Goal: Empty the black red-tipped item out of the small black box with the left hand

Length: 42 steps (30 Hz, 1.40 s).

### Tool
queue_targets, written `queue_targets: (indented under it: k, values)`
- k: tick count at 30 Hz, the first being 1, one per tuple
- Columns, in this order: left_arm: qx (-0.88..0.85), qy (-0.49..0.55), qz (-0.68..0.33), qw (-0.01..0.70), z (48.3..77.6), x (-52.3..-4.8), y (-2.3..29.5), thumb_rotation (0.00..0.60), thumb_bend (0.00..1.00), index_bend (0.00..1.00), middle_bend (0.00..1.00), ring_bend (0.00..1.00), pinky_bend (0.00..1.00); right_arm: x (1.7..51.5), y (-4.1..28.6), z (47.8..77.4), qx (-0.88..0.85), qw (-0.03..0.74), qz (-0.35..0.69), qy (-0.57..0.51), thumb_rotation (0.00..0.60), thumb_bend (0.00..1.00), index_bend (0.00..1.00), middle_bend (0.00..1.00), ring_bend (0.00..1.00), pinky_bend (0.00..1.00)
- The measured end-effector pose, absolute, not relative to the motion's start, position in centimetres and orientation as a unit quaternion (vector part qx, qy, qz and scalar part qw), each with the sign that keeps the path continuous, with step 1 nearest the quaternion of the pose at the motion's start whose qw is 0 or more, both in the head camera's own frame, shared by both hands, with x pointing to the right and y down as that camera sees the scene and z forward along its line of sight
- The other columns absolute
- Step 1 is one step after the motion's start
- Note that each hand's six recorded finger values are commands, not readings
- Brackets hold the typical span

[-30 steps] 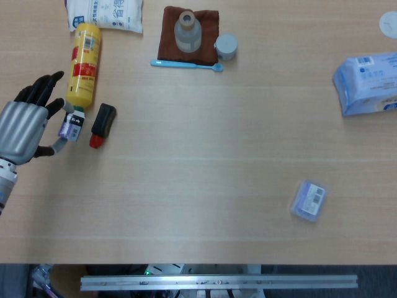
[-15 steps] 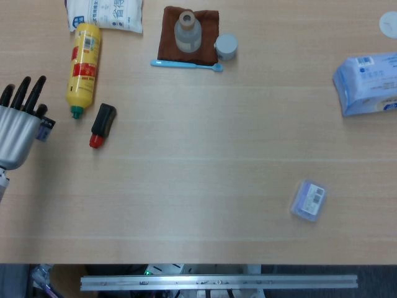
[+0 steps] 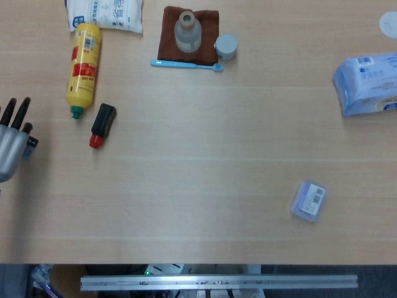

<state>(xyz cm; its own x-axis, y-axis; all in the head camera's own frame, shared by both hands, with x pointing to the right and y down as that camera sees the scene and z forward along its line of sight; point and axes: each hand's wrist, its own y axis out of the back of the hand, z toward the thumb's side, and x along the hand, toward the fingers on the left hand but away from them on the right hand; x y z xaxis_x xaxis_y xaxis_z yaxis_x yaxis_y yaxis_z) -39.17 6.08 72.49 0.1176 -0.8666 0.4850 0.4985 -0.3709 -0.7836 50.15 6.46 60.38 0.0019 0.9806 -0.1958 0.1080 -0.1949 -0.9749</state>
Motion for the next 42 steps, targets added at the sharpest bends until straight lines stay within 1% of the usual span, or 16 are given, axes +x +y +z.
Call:
queue_targets:
  k: [8, 13, 16, 21, 23, 24, 27, 30, 32, 34, 39, 42]
  values:
    - [-0.539, 0.162, -0.651, 0.509, 74.2, -39.7, 7.0, 0.6, 0.46, 0.42, 0.0, 0.05, 0.17, 50.3, 6.5, 60.4, -0.57, 0.417, 0.523, -0.478, 0.6, 0.14, 0.27, 0.2, 0.1, 0.25]
    - [-0.552, 0.157, -0.658, 0.488, 75.3, -40.0, 7.6, 0.6, 0.46, 0.39, 0.0, 0.05, 0.17, 50.4, 6.6, 60.4, -0.569, 0.416, 0.523, -0.48, 0.6, 0.14, 0.27, 0.2, 0.1, 0.25]
    - [-0.557, 0.155, -0.661, 0.478, 75.7, -40.1, 7.8, 0.6, 0.46, 0.33, 0.0, 0.05, 0.17, 50.4, 6.6, 60.4, -0.569, 0.416, 0.523, -0.48, 0.6, 0.14, 0.27, 0.2, 0.1, 0.25]
    - [-0.565, 0.156, -0.665, 0.462, 75.8, -40.1, 8.0, 0.6, 0.46, 0.18, 0.0, 0.05, 0.17, 50.4, 6.6, 60.4, -0.569, 0.416, 0.522, -0.48, 0.6, 0.14, 0.27, 0.2, 0.1, 0.25]
    - [-0.57, 0.163, -0.664, 0.455, 75.6, -40.0, 7.9, 0.6, 0.46, 0.1, 0.0, 0.05, 0.17, 50.4, 6.6, 60.4, -0.569, 0.416, 0.522, -0.48, 0.6, 0.14, 0.27, 0.2, 0.1, 0.25]
    - [-0.572, 0.167, -0.664, 0.451, 75.6, -40.0, 7.9, 0.6, 0.44, 0.06, 0.0, 0.05, 0.17, 50.4, 6.6, 60.4, -0.569, 0.417, 0.521, -0.48, 0.6, 0.14, 0.27, 0.2, 0.1, 0.25]
    - [-0.583, 0.183, -0.661, 0.436, 75.4, -40.0, 7.8, 0.6, 0.36, 0.03, 0.0, 0.05, 0.17, 50.4, 6.6, 60.4, -0.569, 0.417, 0.521, -0.48, 0.6, 0.14, 0.27, 0.2, 0.1, 0.25]
    - [-0.597, 0.211, -0.653, 0.415, 75.0, -39.9, 7.6, 0.6, 0.33, 0.04, 0.0, 0.06, 0.18, 50.4, 6.6, 60.3, -0.569, 0.417, 0.52, -0.481, 0.6, 0.14, 0.27, 0.2, 0.1, 0.26]
    - [-0.61, 0.242, -0.64, 0.399, 74.6, -39.7, 7.3, 0.6, 0.33, 0.09, 0.01, 0.09, 0.18, 50.3, 6.7, 60.2, -0.569, 0.417, 0.519, -0.482, 0.6, 0.14, 0.27, 0.2, 0.1, 0.25]
    - [-0.622, 0.283, -0.619, 0.387, 73.8, -39.5, 6.9, 0.6, 0.33, 0.14, 0.04, 0.12, 0.2, 50.3, 6.7, 60.2, -0.569, 0.418, 0.518, -0.482, 0.6, 0.14, 0.27, 0.2, 0.1, 0.25]
    - [-0.631, 0.4, -0.541, 0.387, 70.7, -39.2, 5.5, 0.6, 0.33, 0.32, 0.18, 0.24, 0.34, 50.1, 6.7, 60.2, -0.57, 0.42, 0.516, -0.481, 0.6, 0.14, 0.27, 0.2, 0.1, 0.25]
    - [-0.626, 0.459, -0.487, 0.4, 68.3, -39.4, 5.2, 0.6, 0.33, 0.36, 0.23, 0.3, 0.41, 50.0, 6.8, 60.2, -0.57, 0.42, 0.515, -0.482, 0.6, 0.14, 0.27, 0.2, 0.1, 0.25]
